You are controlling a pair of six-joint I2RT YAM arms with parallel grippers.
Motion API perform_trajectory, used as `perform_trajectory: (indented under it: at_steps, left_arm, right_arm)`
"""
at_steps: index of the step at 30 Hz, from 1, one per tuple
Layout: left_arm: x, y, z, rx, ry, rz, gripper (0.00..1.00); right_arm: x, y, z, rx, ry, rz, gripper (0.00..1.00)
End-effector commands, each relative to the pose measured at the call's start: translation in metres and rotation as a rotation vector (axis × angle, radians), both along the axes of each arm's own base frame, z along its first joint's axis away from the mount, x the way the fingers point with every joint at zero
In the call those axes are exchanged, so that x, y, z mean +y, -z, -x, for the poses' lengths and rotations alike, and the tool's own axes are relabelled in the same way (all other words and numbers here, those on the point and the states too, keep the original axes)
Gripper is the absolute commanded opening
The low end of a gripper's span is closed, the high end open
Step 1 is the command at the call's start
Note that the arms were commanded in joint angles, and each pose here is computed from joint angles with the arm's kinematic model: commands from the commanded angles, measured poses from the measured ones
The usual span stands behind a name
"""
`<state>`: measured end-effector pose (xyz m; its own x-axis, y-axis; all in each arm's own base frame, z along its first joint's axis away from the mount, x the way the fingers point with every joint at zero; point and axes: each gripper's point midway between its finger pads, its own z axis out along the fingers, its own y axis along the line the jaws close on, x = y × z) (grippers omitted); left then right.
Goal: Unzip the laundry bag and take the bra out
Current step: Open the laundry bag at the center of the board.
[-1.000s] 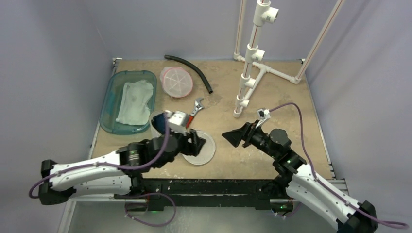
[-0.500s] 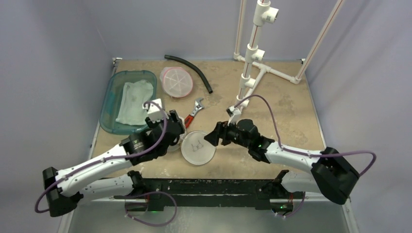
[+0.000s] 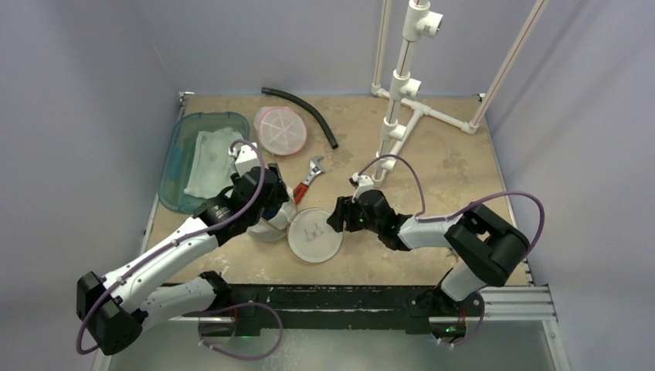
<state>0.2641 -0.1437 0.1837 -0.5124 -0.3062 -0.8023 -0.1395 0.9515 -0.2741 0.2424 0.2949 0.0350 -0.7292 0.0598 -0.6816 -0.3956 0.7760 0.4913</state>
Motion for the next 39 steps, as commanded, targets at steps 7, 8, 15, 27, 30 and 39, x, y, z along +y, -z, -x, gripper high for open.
perform_trajectory:
  at_steps: [7,8,15,27,30,39]
  left_arm:
    - [0.002,0.022,-0.006,0.076,0.055,0.0,0.65]
    - [0.005,0.025,-0.006,0.083,0.05,-0.004,0.66]
    - [0.02,0.036,-0.008,0.115,-0.01,-0.061,0.68]
    - [0.021,0.052,-0.018,0.148,-0.035,-0.125,0.63]
    - [0.016,0.056,-0.018,0.156,-0.012,-0.114,0.41]
    - [0.007,0.015,-0.015,0.055,0.048,-0.015,0.0]
  right_arm:
    - [0.004,-0.005,-0.011,-0.042,0.021,0.004,0.23]
    - [0.003,-0.005,-0.01,-0.04,0.021,0.005,0.19]
    - [-0.007,-0.009,-0.002,-0.038,0.034,-0.005,0.03]
    - [-0.006,-0.02,0.006,-0.046,0.004,-0.038,0.0]
    - [-0.005,-0.023,0.006,-0.049,-0.002,-0.044,0.0]
    - [-0.004,-0.037,0.005,-0.068,-0.005,-0.056,0.0]
